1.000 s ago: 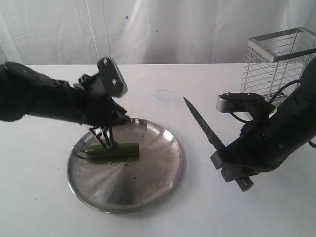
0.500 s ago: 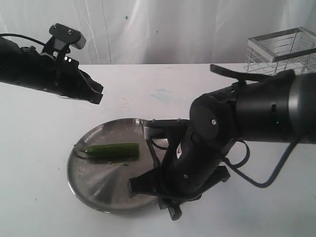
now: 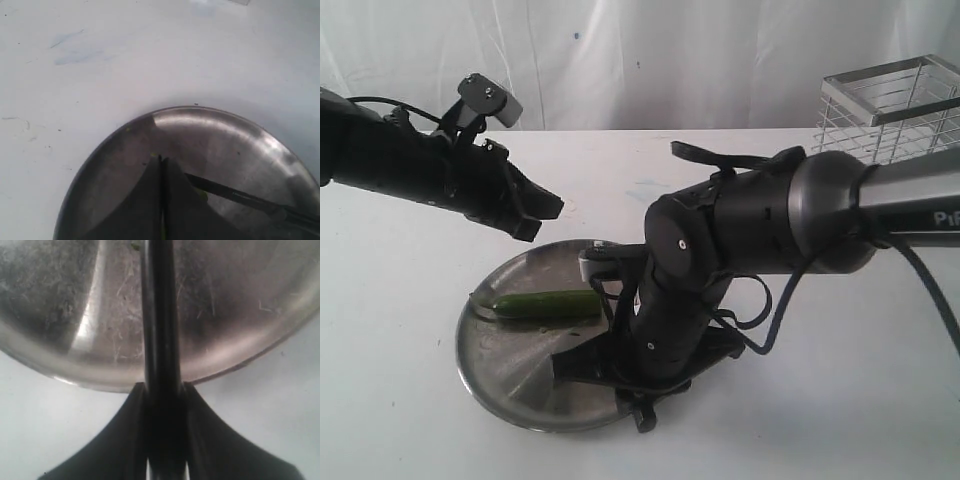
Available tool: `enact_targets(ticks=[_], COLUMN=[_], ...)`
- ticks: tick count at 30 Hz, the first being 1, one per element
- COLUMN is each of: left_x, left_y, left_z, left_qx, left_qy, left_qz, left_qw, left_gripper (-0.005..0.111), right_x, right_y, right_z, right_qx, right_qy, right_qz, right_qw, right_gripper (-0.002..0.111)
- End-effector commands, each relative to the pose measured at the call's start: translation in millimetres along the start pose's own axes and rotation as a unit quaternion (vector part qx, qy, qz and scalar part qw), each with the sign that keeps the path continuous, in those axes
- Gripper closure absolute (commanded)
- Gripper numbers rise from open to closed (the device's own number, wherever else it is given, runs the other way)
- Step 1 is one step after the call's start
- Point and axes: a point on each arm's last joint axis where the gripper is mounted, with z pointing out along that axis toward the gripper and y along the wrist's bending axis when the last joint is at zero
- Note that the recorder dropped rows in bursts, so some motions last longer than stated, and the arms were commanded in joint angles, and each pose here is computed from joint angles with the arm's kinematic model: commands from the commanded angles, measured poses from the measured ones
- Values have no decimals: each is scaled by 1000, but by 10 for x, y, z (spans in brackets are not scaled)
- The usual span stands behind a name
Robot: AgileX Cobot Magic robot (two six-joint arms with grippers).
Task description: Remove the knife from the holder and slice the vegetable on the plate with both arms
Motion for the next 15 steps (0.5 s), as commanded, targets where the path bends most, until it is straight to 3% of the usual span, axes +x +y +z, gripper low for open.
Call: enact_targets(ticks=[1,6,15], left_x=[-8,78,204], left_y=[20,-7,101], left_z=[80,344,487], left_qx=[4,86,55], left_qy=[-27,-92,-79], left_qz=[-23,-24,-64], left_qw=[999,992,993], left_gripper=[107,107,107], right_x=[-46,-7,10], right_y=[18,44,75], right_z=[36,34,18], right_qx=[-3,-16,-28], right_qy=[-17,6,22], right_qz=[25,29,14], right_qw=[1000,999,999], right_gripper=[108,108,108])
